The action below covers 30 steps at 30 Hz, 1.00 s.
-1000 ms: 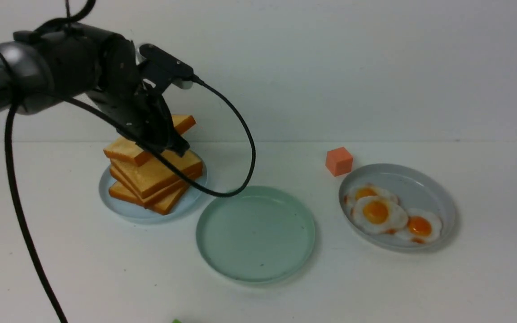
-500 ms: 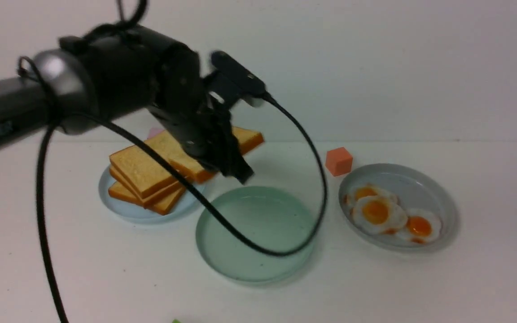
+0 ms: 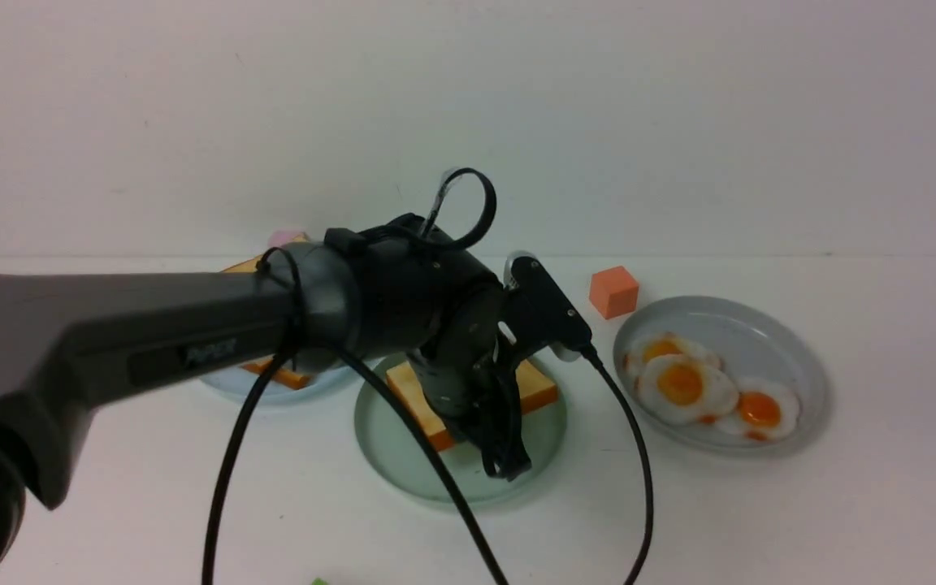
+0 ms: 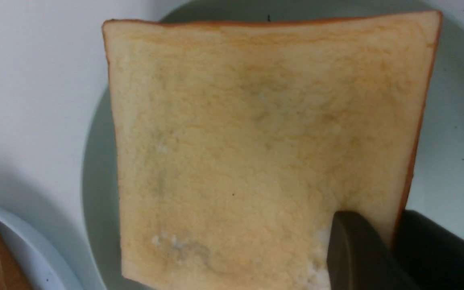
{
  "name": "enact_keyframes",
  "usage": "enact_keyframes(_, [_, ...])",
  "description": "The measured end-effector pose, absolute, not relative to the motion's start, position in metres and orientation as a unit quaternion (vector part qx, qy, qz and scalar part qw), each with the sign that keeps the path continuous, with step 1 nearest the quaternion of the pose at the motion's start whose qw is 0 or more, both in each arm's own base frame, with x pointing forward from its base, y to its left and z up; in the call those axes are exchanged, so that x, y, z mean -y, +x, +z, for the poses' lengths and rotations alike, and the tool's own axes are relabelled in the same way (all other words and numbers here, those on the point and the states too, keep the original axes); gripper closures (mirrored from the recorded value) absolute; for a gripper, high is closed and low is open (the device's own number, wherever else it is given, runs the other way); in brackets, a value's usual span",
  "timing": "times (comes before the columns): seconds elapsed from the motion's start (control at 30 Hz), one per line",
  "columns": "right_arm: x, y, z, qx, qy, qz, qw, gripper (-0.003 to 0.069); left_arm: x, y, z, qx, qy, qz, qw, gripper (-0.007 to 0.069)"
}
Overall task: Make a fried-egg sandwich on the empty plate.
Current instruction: Use the left arm to put a slice of bread into the empty plate in the middle
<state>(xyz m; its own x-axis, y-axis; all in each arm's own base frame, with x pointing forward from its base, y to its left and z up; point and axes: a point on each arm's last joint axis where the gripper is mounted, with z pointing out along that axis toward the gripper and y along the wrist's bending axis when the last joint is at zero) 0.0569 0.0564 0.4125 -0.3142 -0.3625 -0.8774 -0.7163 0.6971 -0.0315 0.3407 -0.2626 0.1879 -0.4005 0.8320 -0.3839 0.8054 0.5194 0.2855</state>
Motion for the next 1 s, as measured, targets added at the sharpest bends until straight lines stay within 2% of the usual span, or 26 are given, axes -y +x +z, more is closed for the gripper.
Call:
enact_keyframes(0.53, [-0.056, 0.057, 0.412, -0.790, -0.342, 0.181, 0.476, 0.0606, 0.260, 0.338, 0.191, -0.840, 0.489, 0.032, 0.233, 0.0516])
enact_keyframes(0.7, [-0.055, 0.058, 0.412, -0.791, -0.342, 0.174, 0.477, 0.0603, 0.258, 0.333, 0.204, -0.849, 0.475, 0.017, 0.231, 0.0516])
enact_keyframes(0.87, [-0.054, 0.058, 0.412, -0.791, -0.343, 0.169, 0.478, 0.0599, 0.259, 0.329, 0.205, -0.860, 0.460, -0.004, 0.221, 0.0516])
enact_keyframes(1.0, [-0.054, 0.059, 0.412, -0.791, -0.342, 0.169, 0.478, 0.0598, 0.260, 0.330, 0.203, -0.857, 0.466, -0.003, 0.218, 0.0516])
